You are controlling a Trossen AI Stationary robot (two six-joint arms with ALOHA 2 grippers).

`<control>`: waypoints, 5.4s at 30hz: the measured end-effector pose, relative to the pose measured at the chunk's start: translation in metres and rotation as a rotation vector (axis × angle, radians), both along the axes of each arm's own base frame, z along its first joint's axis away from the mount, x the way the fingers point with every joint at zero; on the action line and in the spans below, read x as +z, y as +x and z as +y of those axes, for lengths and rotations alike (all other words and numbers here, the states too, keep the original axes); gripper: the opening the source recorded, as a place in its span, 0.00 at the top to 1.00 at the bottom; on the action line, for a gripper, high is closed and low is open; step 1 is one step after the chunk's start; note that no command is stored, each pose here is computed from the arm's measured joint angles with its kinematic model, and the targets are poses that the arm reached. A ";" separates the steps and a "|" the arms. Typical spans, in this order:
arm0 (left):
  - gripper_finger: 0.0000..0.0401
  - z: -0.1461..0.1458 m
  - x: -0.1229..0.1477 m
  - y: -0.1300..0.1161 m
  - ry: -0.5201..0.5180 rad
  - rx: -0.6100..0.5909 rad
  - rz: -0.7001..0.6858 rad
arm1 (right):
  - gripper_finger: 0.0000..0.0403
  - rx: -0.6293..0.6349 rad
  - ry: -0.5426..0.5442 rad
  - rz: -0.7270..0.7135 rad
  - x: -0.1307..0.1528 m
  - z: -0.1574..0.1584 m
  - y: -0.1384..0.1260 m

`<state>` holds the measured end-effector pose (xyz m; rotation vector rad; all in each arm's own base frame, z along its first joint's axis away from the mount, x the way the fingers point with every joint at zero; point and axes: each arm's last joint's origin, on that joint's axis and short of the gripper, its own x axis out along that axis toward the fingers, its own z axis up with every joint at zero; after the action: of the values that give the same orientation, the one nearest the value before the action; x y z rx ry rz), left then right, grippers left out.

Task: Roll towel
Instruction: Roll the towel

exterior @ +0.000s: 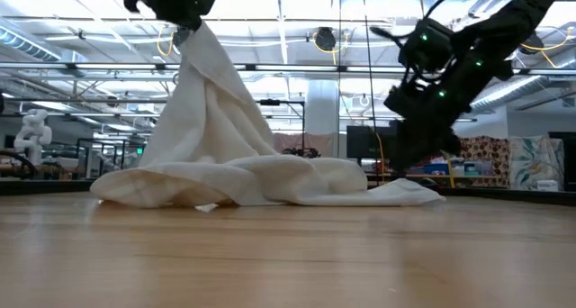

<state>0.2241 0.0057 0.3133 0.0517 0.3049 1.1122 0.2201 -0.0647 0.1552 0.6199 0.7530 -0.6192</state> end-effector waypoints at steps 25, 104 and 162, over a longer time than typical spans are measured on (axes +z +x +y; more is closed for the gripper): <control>0.98 0.014 -0.031 -0.017 -0.540 -0.071 0.060 | 0.48 -0.326 0.523 0.074 0.001 0.023 -0.024; 0.98 0.030 -0.041 -0.033 -0.623 0.023 0.227 | 0.50 -0.175 0.617 0.009 -0.024 0.064 -0.011; 0.67 0.034 -0.009 -0.032 -0.737 -0.141 0.184 | 1.00 -0.108 0.696 -0.071 -0.012 0.110 -0.008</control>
<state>0.1922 0.0401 0.3038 -0.4731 0.8465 0.8027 0.2124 0.0449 0.1434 1.3218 0.8718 -0.4204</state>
